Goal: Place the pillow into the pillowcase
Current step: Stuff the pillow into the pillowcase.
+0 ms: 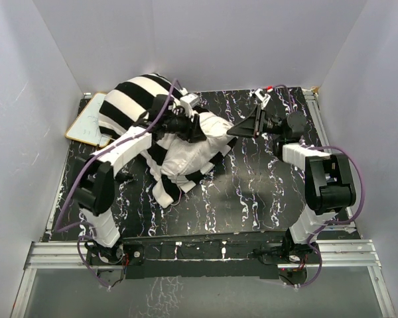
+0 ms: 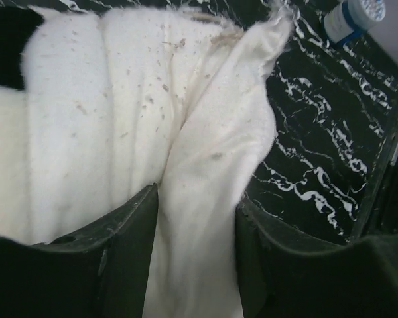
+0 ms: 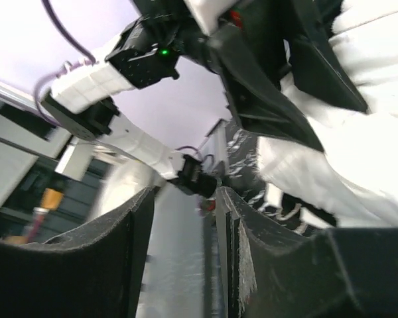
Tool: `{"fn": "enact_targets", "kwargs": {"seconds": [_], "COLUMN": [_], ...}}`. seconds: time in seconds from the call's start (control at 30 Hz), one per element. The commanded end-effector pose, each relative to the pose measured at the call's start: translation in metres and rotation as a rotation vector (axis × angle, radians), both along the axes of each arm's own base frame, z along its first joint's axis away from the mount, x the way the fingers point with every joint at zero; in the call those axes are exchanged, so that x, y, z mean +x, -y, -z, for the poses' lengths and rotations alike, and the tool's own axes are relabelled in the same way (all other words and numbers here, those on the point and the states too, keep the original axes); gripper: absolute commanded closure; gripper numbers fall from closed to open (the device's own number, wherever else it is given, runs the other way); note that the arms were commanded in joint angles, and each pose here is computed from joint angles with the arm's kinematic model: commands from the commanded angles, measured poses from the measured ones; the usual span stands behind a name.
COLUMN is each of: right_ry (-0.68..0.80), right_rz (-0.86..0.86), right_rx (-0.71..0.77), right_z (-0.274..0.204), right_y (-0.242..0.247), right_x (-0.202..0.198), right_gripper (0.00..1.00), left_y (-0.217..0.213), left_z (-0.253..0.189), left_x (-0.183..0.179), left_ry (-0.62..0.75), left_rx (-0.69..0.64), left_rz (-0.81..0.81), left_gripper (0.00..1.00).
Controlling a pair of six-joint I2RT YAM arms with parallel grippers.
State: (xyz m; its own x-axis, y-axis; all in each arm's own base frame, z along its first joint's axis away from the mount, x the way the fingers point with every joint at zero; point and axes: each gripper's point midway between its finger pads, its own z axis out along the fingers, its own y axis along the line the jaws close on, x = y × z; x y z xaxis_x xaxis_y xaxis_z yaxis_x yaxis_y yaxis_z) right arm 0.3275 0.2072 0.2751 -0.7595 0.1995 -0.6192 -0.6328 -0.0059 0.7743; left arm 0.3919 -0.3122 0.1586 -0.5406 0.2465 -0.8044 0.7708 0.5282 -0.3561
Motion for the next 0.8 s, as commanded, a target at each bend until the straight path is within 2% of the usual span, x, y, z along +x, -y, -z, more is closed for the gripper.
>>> {"fn": "enact_targets", "kwargs": {"seconds": [0.0,0.03,0.07,0.17,0.4,0.47,0.5,0.6,0.63,0.67,0.7,0.73,0.77], "right_ry": [-0.417,-0.502,-0.542,-0.565,-0.784,-0.802,-0.787,-0.792,-0.79,-0.786,-0.786,-0.785,-0.783], "right_rz": [-0.075,-0.079,-0.086,-0.071,-0.015,-0.016,-0.019,-0.016,-0.014,-0.015,-0.015,-0.016,-0.017], "right_rx": [-0.003,-0.005,-0.006,-0.007,0.053,0.071,0.079,0.09,0.095,0.1,0.103,0.104,0.104], "right_z": [-0.029,-0.033,-0.039,-0.056,-0.074,-0.077,-0.08,-0.084,-0.086,-0.087,-0.088,-0.087,-0.088], "right_y": [-0.001,0.0,0.0,-0.003,-0.008,-0.008,-0.009,-0.009,-0.009,-0.009,-0.009,-0.009,-0.009], "right_x": [0.004,0.007,0.008,0.009,0.022,0.026,0.026,0.028,0.029,0.029,0.029,0.028,0.028], "right_gripper": [0.64,0.83,0.91,0.93,0.92,0.9,0.86,0.63,0.61,0.63,0.71,0.86,0.91], "left_y": [-0.022,-0.024,-0.026,-0.035,-0.058,-0.062,-0.063,-0.069,-0.071,-0.073,-0.076,-0.077,-0.078], "left_z": [-0.087,-0.095,-0.1,-0.112,-0.136,-0.137,-0.136,-0.131,-0.129,-0.125,-0.122,-0.121,-0.121], "left_x": [-0.008,-0.013,-0.019,-0.034,-0.065,-0.073,-0.077,-0.087,-0.089,-0.092,-0.093,-0.095,-0.096], "left_ry": [0.031,0.014,-0.014,-0.052,-0.06,-0.068,-0.072,-0.082,-0.082,-0.088,-0.088,-0.088,-0.085], "left_rx": [-0.151,-0.169,-0.188,-0.229,-0.294,-0.299,-0.297,-0.288,-0.287,-0.28,-0.275,-0.274,-0.274], "left_rz": [-0.127,-0.139,-0.157,-0.207,-0.308,-0.316,-0.318,-0.332,-0.336,-0.343,-0.355,-0.358,-0.361], "left_gripper": [0.54,0.53,0.53,0.53,0.51,0.5,0.5,0.5,0.5,0.5,0.5,0.5,0.5]}}
